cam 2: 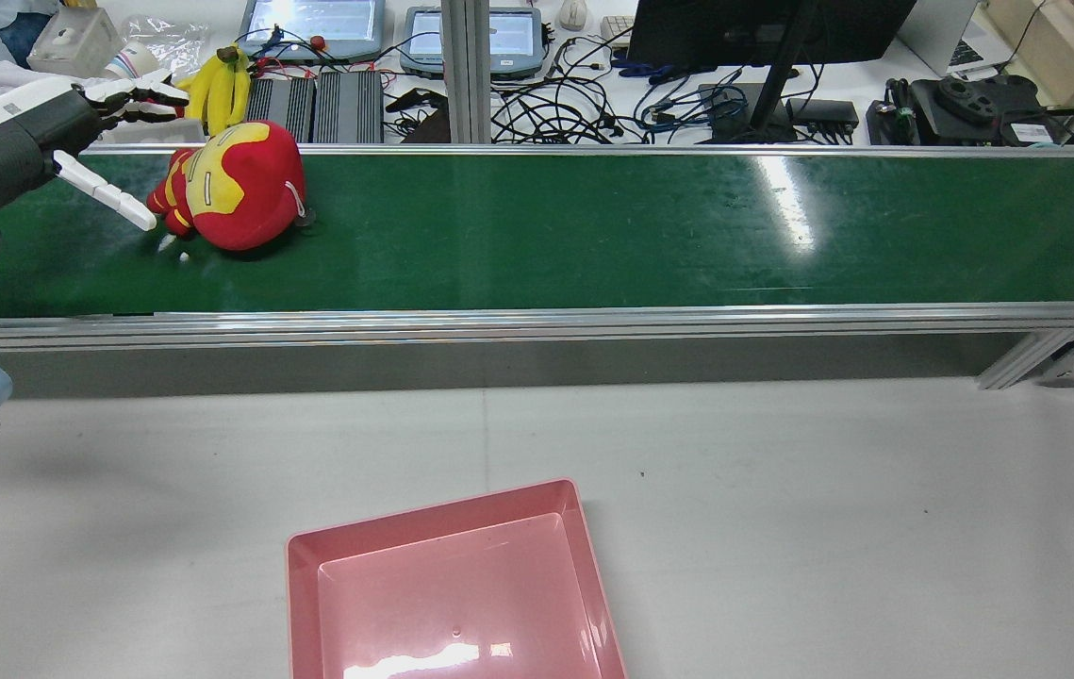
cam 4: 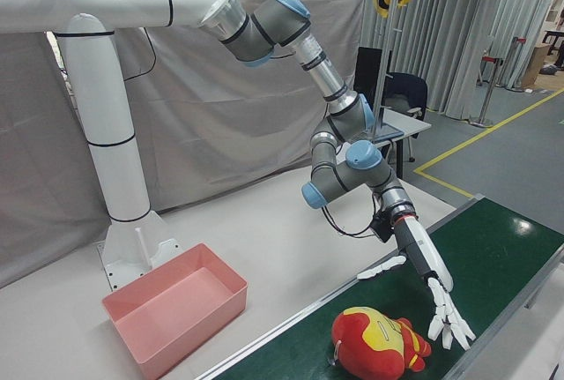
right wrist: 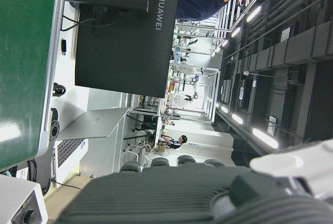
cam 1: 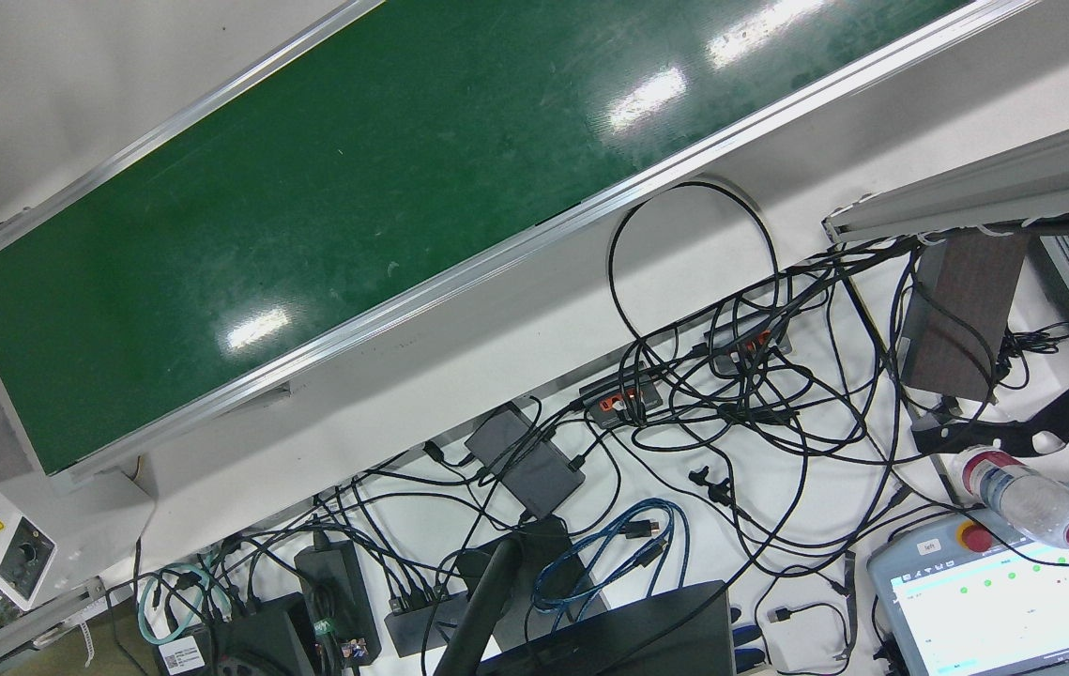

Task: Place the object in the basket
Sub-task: 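Reach the left hand toward the red-and-yellow plush toy on the belt, then close the left hand fingers around the plush toy's head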

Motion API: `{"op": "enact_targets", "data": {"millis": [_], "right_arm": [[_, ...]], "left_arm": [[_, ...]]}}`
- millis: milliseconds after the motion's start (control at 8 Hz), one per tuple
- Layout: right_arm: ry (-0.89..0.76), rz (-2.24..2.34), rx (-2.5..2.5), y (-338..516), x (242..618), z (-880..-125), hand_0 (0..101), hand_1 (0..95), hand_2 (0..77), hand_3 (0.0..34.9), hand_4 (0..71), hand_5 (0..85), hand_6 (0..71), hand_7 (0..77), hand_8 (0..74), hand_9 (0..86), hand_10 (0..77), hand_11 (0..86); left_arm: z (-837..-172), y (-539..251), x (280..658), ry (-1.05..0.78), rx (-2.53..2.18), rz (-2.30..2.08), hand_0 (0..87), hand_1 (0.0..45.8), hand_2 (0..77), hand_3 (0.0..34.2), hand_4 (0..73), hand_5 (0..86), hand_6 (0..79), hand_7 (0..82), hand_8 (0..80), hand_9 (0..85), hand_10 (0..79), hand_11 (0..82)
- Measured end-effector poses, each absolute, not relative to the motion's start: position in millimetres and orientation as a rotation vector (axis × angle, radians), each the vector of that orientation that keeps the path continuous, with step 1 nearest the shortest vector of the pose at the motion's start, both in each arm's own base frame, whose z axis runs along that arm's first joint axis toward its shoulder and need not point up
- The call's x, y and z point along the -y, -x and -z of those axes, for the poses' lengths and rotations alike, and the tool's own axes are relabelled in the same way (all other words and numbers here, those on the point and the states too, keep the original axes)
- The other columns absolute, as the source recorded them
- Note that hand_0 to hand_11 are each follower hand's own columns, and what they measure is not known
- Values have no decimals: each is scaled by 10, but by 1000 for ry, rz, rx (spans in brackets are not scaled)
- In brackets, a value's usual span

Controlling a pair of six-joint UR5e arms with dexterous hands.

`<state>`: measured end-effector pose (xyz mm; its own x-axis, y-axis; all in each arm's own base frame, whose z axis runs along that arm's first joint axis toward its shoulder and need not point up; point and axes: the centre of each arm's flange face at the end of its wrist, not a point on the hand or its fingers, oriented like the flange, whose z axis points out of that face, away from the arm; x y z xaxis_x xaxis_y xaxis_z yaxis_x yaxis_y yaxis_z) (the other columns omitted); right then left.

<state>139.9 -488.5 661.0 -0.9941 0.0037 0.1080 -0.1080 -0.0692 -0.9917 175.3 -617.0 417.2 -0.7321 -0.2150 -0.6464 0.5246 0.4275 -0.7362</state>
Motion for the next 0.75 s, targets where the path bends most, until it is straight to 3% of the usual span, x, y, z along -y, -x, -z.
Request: {"op": "enact_targets", "data": {"millis": [750], "right_arm": [[-118,-2239,2090,-1399,4886,-6609,1,0,5,0,0,0,0,5,0,0,0,0]], "left_arm": [[-4104,-1756,6183,-351,-1921,1336,625,153,5,0,136,229,49,38,115,180,0,5]]}}
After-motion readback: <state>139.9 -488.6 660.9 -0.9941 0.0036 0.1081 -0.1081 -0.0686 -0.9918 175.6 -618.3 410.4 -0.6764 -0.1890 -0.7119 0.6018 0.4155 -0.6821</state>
